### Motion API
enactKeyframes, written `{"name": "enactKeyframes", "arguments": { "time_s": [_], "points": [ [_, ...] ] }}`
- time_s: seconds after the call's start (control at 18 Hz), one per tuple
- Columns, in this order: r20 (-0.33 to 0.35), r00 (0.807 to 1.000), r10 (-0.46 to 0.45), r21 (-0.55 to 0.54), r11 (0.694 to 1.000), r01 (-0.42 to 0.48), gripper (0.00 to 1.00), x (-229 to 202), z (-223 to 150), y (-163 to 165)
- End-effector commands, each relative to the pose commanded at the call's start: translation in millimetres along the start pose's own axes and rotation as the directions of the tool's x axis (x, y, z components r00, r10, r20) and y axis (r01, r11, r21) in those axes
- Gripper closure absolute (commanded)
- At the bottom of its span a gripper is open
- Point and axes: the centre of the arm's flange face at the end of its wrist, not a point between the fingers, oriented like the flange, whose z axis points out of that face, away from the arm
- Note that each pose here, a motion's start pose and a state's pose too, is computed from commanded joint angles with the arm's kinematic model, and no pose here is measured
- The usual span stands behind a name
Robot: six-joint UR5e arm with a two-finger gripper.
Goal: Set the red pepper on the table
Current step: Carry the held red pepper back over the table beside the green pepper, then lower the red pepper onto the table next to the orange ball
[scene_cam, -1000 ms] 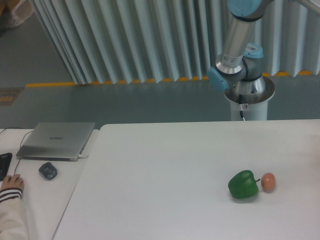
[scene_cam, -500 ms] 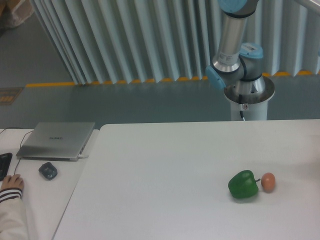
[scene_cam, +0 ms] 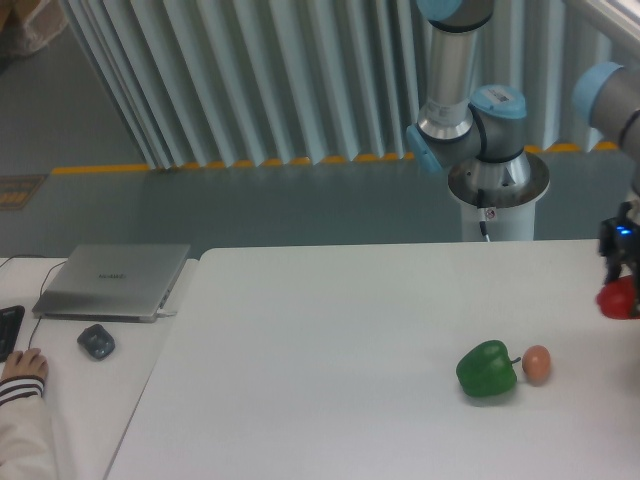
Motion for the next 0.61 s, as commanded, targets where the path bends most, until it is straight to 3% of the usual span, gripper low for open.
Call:
{"name": "enactKeyframes", "arguments": {
  "time_s": [0.33, 0.44, 0.61],
  "points": [
    [0.060, 0.987, -0.149, 0.015, 0.989, 0.149, 0.85, 7, 16, -50],
    [0.126, 0.971, -0.202, 0.025, 0.979, 0.201, 0.85, 4, 24, -71],
    [0.240, 0.958, -0.159, -0.040, 0.984, 0.174, 0.85, -1, 36, -87]
  ]
}}
